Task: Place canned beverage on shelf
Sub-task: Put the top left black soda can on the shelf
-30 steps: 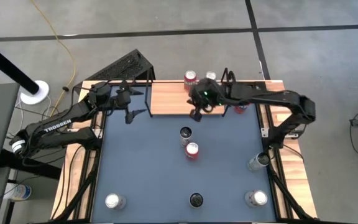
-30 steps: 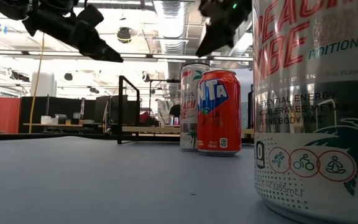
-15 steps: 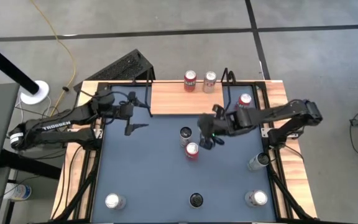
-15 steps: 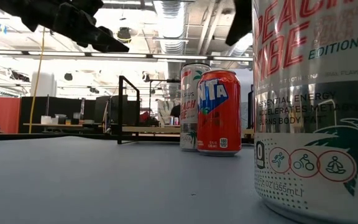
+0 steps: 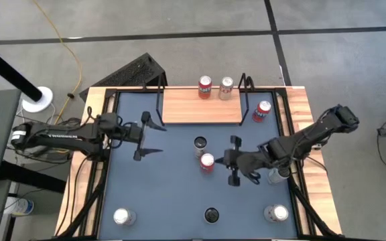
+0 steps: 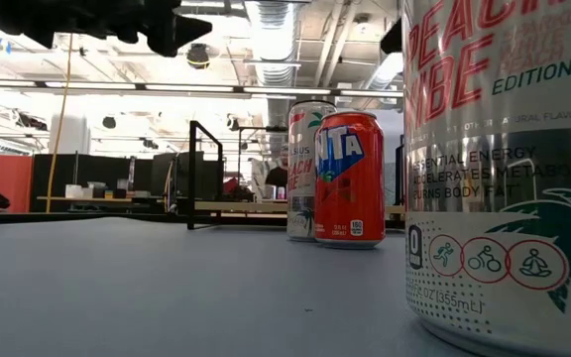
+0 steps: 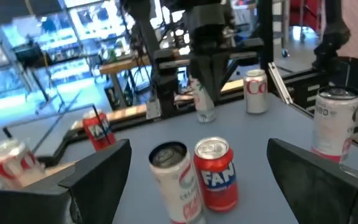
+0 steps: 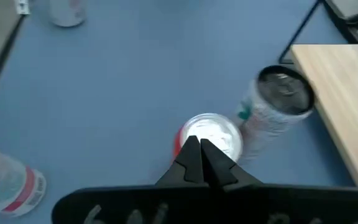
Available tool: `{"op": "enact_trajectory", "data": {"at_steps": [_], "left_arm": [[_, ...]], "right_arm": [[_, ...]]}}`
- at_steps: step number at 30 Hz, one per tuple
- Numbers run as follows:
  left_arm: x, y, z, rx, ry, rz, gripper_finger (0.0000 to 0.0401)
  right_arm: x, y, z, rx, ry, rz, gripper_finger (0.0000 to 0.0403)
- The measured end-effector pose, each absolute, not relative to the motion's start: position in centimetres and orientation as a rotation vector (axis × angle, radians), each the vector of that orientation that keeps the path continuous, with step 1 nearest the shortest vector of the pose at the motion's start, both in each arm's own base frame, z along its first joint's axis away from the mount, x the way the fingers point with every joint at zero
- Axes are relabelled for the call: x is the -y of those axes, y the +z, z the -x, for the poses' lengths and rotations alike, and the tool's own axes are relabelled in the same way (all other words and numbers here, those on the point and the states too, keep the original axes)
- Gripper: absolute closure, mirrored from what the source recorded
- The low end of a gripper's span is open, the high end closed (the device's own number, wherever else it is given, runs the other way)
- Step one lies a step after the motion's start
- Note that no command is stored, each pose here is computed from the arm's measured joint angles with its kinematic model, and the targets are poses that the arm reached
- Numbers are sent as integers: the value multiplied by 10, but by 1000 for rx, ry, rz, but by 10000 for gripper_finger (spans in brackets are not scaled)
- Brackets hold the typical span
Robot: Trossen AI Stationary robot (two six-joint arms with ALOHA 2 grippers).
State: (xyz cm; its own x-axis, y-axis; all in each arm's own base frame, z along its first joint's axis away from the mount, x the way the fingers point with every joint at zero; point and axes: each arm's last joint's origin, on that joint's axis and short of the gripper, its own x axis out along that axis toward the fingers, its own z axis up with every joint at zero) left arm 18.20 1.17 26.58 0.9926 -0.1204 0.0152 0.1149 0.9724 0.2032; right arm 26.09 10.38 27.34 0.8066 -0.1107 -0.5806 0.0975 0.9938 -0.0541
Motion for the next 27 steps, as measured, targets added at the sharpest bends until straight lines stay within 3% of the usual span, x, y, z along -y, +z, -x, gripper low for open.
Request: {"op": "enact_trajectory", "data": {"at_steps": [8,20,27], "left_arm": [[0,260,-183,-23,-93,-109,37],[22,251,-193,-60,-168,-78,37],[42,239,-194,-155,-217,-92,37]], "right_arm": [[-125,268,-255,-613,-20,80,403],[-135,283,-263,-463,129,-36,402],[-139,290,-271,-356,149,-80,374]]}}
